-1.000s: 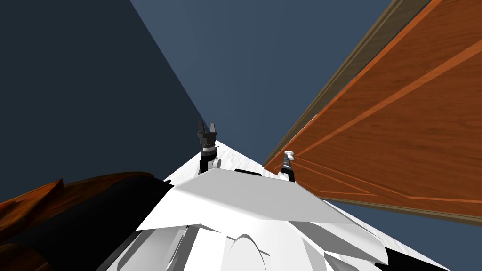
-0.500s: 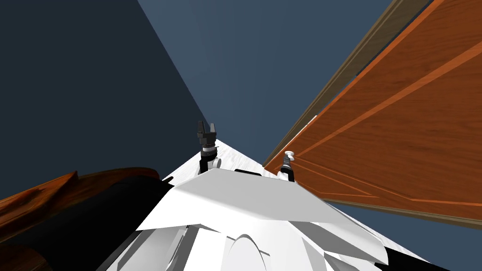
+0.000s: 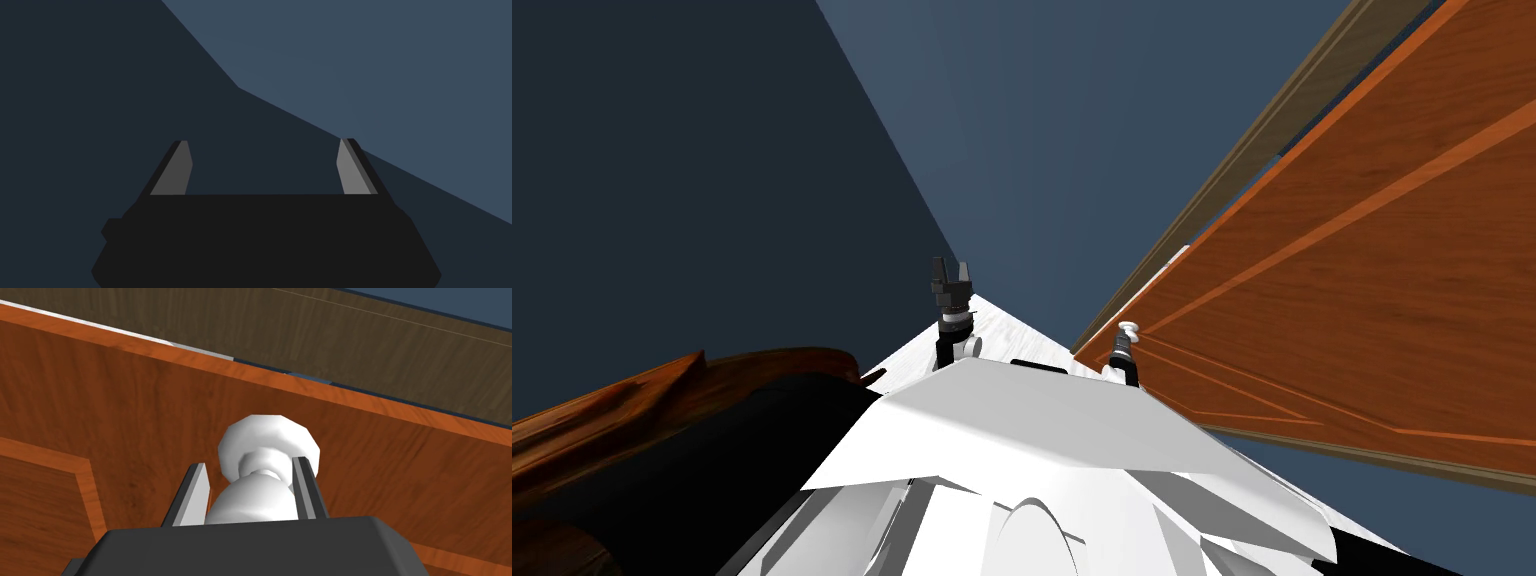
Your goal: Pull the door open
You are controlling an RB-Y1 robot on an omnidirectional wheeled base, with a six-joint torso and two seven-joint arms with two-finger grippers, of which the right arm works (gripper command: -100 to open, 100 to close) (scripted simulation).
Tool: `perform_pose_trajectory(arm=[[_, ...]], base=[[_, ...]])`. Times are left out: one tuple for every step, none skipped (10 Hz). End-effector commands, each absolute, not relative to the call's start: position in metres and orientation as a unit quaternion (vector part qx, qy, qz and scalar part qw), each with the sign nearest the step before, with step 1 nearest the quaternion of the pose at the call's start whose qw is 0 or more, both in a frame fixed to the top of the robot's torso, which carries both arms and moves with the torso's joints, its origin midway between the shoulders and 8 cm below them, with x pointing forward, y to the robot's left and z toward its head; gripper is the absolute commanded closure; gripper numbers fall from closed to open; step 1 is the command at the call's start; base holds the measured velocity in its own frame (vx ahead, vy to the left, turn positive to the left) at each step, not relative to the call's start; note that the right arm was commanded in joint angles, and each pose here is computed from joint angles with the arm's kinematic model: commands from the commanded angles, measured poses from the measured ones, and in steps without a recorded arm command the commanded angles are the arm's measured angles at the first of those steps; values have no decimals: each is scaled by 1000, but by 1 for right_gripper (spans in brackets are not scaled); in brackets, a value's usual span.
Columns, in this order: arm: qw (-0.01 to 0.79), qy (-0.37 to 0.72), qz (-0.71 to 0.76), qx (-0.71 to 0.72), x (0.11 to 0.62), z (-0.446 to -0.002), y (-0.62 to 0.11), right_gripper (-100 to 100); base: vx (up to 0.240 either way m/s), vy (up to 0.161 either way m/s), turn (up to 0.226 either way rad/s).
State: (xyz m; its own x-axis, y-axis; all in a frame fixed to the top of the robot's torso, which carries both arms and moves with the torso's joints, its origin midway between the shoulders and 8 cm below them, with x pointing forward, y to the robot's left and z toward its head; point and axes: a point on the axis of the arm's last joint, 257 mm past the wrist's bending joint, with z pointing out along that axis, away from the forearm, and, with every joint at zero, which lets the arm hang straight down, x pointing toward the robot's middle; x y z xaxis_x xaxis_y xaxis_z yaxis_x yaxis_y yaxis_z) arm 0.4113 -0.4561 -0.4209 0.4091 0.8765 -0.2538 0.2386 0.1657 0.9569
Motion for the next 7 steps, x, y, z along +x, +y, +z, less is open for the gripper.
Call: perform_pose_trajectory(arm=[[597, 462, 259, 603, 398, -427, -474, 100], [592, 449, 273, 611, 398, -426, -474, 100], [592, 449, 273, 611, 398, -426, -474, 100], [588, 435, 287, 619, 399, -425, -474, 100], [585, 426, 297, 623, 399, -424, -474, 100], [582, 421, 301, 627, 399, -424, -474, 100], [578, 409, 313, 633, 400, -422, -474, 100]], base=[[-16, -13, 30], [-38, -19, 29], [-34, -10, 49], [-26, -2, 68], [-48, -2, 66], [-31, -14, 24], [-45, -27, 57]])
